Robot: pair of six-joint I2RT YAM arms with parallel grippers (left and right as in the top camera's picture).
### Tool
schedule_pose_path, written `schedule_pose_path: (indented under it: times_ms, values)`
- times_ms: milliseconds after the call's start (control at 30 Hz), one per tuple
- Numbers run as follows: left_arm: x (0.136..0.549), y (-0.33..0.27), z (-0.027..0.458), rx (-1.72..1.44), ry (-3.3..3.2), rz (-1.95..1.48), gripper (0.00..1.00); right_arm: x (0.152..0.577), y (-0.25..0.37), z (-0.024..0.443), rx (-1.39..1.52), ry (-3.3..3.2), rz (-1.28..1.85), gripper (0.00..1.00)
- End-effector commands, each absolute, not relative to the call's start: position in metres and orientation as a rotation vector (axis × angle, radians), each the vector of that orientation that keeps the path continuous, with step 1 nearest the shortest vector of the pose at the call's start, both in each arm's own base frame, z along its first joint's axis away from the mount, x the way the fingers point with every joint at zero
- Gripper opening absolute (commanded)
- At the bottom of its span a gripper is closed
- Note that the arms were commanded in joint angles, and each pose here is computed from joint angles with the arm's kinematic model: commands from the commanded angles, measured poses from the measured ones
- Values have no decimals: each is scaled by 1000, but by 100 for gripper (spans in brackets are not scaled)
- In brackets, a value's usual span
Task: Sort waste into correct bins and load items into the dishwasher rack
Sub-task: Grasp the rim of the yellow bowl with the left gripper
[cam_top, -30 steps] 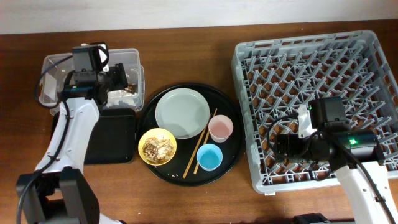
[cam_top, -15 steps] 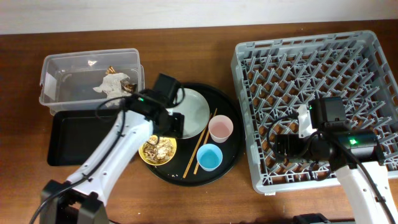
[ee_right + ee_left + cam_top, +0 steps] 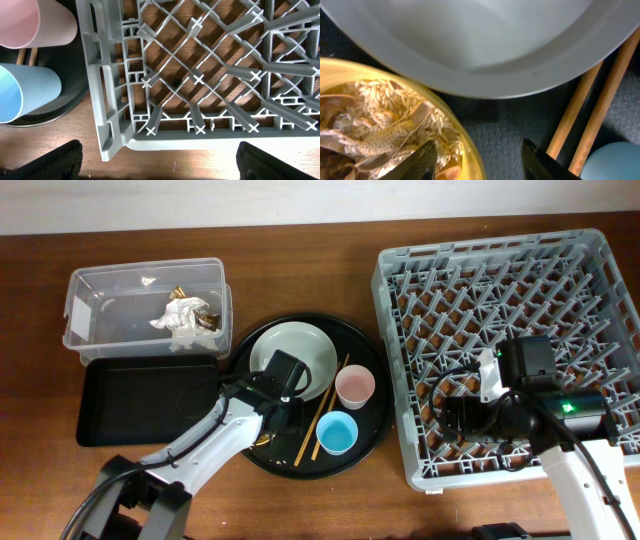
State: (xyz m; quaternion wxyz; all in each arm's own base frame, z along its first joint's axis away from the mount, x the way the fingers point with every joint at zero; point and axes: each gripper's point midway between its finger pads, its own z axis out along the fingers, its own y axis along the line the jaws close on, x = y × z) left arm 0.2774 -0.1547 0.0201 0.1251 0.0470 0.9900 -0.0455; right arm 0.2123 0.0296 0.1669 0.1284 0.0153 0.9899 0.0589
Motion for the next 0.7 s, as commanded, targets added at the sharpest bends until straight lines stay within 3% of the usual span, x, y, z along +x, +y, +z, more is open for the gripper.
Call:
schedule_pose_path:
  times_ms: [0, 433, 500, 667]
  values:
    - [280, -156, 22, 127, 2861, -140, 49, 215, 30, 174, 37, 2851, 168, 98]
    - [296, -163, 28, 120, 2791, -175, 49, 215, 30, 174, 37, 2850, 168, 99]
    - [292, -161, 26, 123, 2809, -164, 28, 215, 30, 174, 38, 2851, 168, 99]
    - [284, -157, 22, 125, 2838, -143, 22, 215, 30, 174, 37, 2851, 168, 99]
